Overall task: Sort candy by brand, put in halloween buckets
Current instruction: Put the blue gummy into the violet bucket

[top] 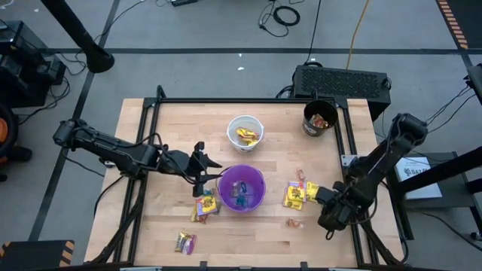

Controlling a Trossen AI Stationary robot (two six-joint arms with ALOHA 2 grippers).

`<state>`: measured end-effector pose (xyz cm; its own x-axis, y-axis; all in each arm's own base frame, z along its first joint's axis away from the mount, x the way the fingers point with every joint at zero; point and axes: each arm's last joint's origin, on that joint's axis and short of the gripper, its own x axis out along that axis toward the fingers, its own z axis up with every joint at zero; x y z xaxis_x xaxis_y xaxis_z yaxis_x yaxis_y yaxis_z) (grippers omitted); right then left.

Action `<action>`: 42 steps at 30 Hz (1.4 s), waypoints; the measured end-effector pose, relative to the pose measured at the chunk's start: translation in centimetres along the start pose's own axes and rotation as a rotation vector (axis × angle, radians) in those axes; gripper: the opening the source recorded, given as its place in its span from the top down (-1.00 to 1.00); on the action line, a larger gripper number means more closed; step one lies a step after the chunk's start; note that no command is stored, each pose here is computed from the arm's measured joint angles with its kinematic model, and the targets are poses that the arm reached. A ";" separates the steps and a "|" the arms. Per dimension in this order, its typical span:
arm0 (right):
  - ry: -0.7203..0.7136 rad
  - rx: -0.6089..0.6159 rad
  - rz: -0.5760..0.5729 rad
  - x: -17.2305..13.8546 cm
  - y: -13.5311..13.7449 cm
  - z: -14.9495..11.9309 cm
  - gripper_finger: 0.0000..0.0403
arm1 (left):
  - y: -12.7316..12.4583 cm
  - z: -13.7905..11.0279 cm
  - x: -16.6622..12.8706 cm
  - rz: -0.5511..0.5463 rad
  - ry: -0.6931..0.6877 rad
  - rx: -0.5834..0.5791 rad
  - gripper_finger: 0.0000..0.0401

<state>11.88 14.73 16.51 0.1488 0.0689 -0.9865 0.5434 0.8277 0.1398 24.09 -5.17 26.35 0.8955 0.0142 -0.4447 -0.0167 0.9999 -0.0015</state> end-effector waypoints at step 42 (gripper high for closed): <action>-0.910 -0.200 0.292 -4.6 3.8 2.8 0.91 | 0.0 0.0 0.0 0.003 -0.001 0.000 0.23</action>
<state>15.58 15.95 21.86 0.8820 -0.1006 -0.4604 0.2462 0.9314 0.2682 24.09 -5.15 26.36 0.8961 0.0170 -0.4435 -0.0192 0.9998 -0.0005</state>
